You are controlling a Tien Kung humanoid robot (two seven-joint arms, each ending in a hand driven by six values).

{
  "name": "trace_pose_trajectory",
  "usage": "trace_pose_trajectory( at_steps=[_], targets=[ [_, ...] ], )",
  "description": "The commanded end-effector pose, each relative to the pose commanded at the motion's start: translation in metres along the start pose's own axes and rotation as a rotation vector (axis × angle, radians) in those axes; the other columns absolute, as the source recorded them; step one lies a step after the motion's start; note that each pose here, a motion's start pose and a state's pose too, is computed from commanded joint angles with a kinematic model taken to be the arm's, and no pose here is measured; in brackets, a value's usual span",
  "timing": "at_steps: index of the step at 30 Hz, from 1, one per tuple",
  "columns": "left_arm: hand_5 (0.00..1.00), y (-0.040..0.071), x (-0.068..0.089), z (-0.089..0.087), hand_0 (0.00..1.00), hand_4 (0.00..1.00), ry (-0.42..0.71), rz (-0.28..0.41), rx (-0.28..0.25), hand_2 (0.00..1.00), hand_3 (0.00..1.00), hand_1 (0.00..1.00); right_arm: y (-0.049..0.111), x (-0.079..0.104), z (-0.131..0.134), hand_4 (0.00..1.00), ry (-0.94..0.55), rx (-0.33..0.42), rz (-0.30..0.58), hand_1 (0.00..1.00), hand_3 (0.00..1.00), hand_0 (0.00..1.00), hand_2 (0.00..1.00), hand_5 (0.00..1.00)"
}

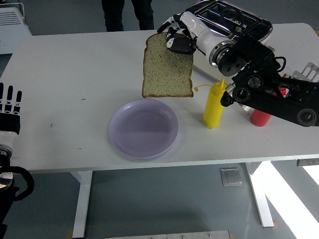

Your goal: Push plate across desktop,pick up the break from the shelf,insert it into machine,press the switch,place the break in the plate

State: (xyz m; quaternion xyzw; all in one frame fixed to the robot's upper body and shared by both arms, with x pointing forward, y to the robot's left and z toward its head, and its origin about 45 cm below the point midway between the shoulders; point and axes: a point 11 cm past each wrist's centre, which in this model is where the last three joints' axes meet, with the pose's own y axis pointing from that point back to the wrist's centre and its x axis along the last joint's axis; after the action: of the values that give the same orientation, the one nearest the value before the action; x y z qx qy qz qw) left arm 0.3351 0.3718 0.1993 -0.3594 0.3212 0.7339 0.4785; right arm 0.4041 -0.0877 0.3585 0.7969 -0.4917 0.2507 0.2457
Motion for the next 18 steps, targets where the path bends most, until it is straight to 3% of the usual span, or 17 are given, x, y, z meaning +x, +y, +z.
trace_pose_trajectory(
  at_steps=[10,18],
  targets=[
    [0.998,-0.001,-0.001,0.000,0.788,0.661,-0.001,-0.002,0.000,0.679,0.643,0.707,0.000,-0.055,0.016,0.049,0.042,-0.038,-0.111,0.317,0.512,0.367,0.495,0.002],
    [0.998,-0.001,0.000,0.000,0.788,0.662,-0.002,0.001,0.000,0.679,0.643,0.707,-0.010,-0.072,0.030,0.051,0.038,-0.065,-0.092,0.314,0.512,0.364,0.495,0.002]
  ],
)
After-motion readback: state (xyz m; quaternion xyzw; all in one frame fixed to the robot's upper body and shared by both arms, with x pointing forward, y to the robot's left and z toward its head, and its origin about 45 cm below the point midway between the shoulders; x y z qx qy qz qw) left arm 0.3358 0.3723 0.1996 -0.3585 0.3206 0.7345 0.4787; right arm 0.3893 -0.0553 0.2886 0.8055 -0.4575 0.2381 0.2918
